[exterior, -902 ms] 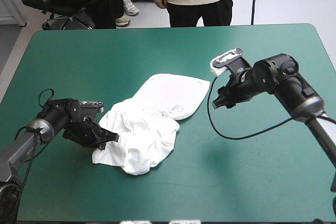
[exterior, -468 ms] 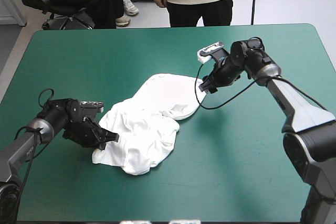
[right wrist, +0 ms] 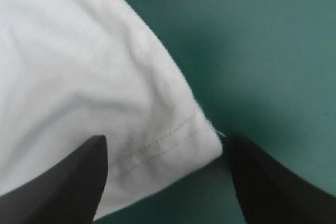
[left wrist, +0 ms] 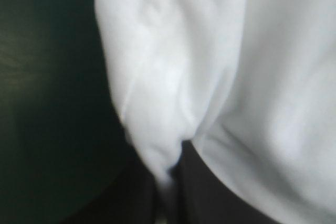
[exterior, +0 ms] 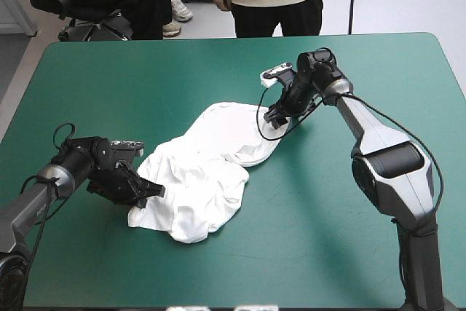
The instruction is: Fold the cloth
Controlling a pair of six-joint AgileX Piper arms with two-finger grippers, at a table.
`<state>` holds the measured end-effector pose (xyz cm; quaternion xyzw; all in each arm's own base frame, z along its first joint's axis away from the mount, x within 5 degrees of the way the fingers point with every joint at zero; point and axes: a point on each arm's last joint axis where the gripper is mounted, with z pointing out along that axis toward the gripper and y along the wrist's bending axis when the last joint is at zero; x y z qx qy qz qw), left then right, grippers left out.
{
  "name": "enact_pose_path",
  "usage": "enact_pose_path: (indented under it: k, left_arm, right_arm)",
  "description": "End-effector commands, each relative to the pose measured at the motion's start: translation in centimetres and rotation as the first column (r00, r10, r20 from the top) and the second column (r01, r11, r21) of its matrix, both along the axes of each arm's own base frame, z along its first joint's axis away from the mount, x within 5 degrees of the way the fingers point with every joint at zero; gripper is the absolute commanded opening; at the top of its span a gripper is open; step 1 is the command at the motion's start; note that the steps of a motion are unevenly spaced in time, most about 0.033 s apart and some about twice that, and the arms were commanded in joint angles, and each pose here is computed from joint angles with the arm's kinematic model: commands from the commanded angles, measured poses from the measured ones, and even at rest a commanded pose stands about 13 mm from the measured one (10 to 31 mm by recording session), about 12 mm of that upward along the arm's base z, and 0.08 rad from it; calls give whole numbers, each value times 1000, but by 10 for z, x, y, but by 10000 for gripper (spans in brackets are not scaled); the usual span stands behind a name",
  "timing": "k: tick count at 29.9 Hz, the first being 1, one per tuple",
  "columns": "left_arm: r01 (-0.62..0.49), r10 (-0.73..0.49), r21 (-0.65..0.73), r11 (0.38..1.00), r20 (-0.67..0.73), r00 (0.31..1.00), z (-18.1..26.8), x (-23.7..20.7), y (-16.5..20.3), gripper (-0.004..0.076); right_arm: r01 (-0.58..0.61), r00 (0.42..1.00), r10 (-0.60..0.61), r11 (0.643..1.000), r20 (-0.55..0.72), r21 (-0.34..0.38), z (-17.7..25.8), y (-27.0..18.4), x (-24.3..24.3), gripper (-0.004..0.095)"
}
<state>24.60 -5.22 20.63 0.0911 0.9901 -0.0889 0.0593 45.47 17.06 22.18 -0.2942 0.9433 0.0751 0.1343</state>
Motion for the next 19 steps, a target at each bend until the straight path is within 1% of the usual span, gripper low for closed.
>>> enact_pose_path:
  k: [1, 3, 6, 7, 8, 11, 14, 17, 19]
  left_arm:
    - [-13, 13, -28, 1000, 29, 999, 9, 1, -3, -18]
    - [-14, 16, -28, 999, 39, 999, 9, 2, -3, -18]
    - [-17, 18, -29, 999, 51, 999, 9, 3, -3, -18]
    - [-17, 19, -29, 999, 53, 998, 9, 4, -3, -18]
    - [-18, 19, -29, 999, 58, 998, 9, 4, -3, -18]
    - [-19, 21, -30, 999, 74, 997, 10, 5, -3, -18]
    - [-18, 22, -34, 999, 112, 994, 17, 4, -2, -18]
    - [-17, 23, -32, 999, 191, 981, 33, 0, 0, -18]
    - [-11, 16, -24, 1000, 245, 969, 50, -2, 3, -18]
  right_arm:
    - [-20, 999, 19, 999, 45, 32, 29, 9, -8, 526]
    - [-52, 998, 52, 999, 23, 14, 28, 15, -13, 385]
    - [-104, 994, 104, 995, 11, 2, 27, 25, -19, 98]
    - [-113, 994, 113, 994, 11, 4, 27, 28, -20, 26]
    - [-120, 993, 120, 993, 12, 3, 27, 29, -21, -14]
    - [-121, 993, 121, 993, 13, -2, 27, 30, -21, -9]
    - [-93, 994, 94, 995, 47, -29, 40, 21, -21, -11]
    - [-69, 991, 71, 997, 109, -23, 69, 7, -25, -11]
    - [-43, 985, 41, 999, 165, 6, 97, -8, -32, -11]
